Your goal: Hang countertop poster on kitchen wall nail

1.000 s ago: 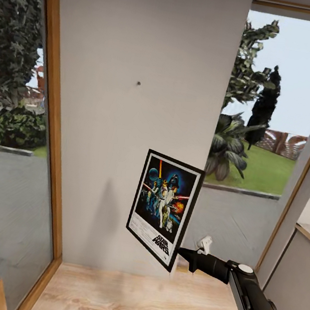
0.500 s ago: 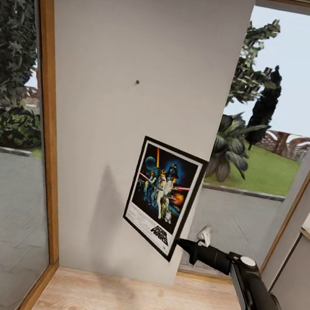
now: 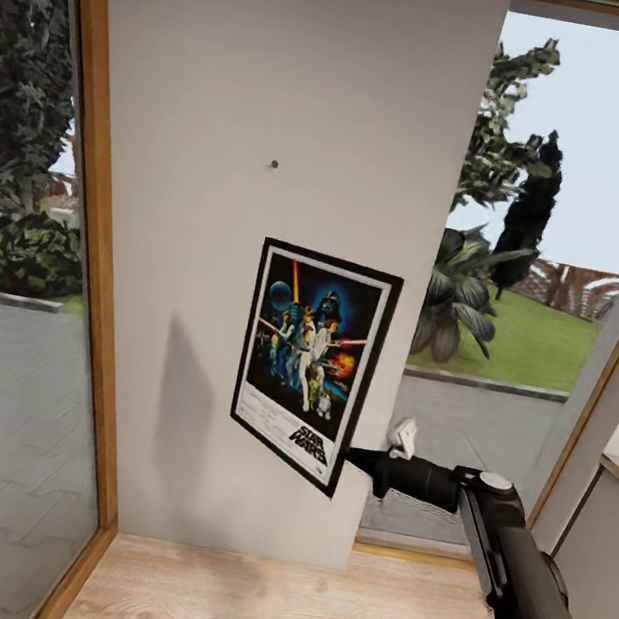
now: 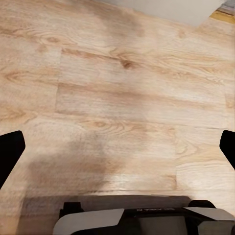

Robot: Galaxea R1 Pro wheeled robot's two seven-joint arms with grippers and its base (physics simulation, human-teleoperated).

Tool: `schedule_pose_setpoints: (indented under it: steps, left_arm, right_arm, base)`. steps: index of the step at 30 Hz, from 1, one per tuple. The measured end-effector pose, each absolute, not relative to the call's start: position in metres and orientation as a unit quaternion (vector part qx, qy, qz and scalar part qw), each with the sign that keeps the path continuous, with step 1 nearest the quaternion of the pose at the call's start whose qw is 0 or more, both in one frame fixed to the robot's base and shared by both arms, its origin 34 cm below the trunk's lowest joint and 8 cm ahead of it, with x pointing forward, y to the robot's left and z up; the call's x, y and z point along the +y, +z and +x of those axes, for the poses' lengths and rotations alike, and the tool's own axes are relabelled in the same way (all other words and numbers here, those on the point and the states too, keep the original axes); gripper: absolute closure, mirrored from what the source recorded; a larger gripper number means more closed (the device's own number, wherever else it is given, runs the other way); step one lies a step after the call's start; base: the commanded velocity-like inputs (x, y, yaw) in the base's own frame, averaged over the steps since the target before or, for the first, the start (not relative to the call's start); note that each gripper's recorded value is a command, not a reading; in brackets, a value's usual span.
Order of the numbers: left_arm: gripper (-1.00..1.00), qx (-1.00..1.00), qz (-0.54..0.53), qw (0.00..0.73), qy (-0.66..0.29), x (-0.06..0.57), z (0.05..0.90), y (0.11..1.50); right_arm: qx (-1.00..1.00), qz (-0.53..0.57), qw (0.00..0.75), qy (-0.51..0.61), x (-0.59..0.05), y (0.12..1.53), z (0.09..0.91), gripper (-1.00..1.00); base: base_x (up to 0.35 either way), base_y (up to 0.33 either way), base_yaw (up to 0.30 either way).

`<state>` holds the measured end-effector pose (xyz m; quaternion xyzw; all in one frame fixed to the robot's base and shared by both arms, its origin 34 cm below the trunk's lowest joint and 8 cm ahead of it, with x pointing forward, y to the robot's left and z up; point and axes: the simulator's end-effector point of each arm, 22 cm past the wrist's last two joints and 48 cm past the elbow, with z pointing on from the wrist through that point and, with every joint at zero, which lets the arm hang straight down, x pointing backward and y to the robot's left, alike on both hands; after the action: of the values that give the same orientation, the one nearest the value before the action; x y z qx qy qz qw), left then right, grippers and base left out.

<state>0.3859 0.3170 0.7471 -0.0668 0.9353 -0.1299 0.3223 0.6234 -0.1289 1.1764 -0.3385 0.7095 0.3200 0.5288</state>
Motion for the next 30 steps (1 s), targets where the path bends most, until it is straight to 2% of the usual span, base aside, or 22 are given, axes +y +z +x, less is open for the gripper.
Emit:
schedule_pose_setpoints:
  steps: [7, 9, 16, 30]
  left_arm:
    - [-1.0, 0.935, -0.067, 0.323, -0.13, 0.317, 0.386, 0.747]
    - [-1.0, 0.934, -0.066, 0.326, -0.13, 0.317, 0.388, 0.749]
    - [-1.0, 0.934, -0.066, 0.326, -0.131, 0.316, 0.389, 0.75]
    - [-1.0, 0.934, -0.066, 0.326, -0.132, 0.316, 0.389, 0.75]
  right_arm:
    - [0.708, -0.387, 0.496, 0.321, -0.081, 1.239, 0.63, 1.0]
    - [0.693, -0.398, 0.499, 0.335, -0.05, 1.292, 0.631, 1.0]
    - [0.663, -0.426, 0.49, 0.372, -0.013, 1.41, 0.623, 1.0]
    - [0.646, -0.444, 0.482, 0.391, 0.002, 1.434, 0.613, 1.0]
  base:
    - [0.0, 0.0, 0.0]
    - [0.0, 0.0, 0.0]
    - [0.0, 0.0, 0.0]
    - [0.0, 0.0, 0.0]
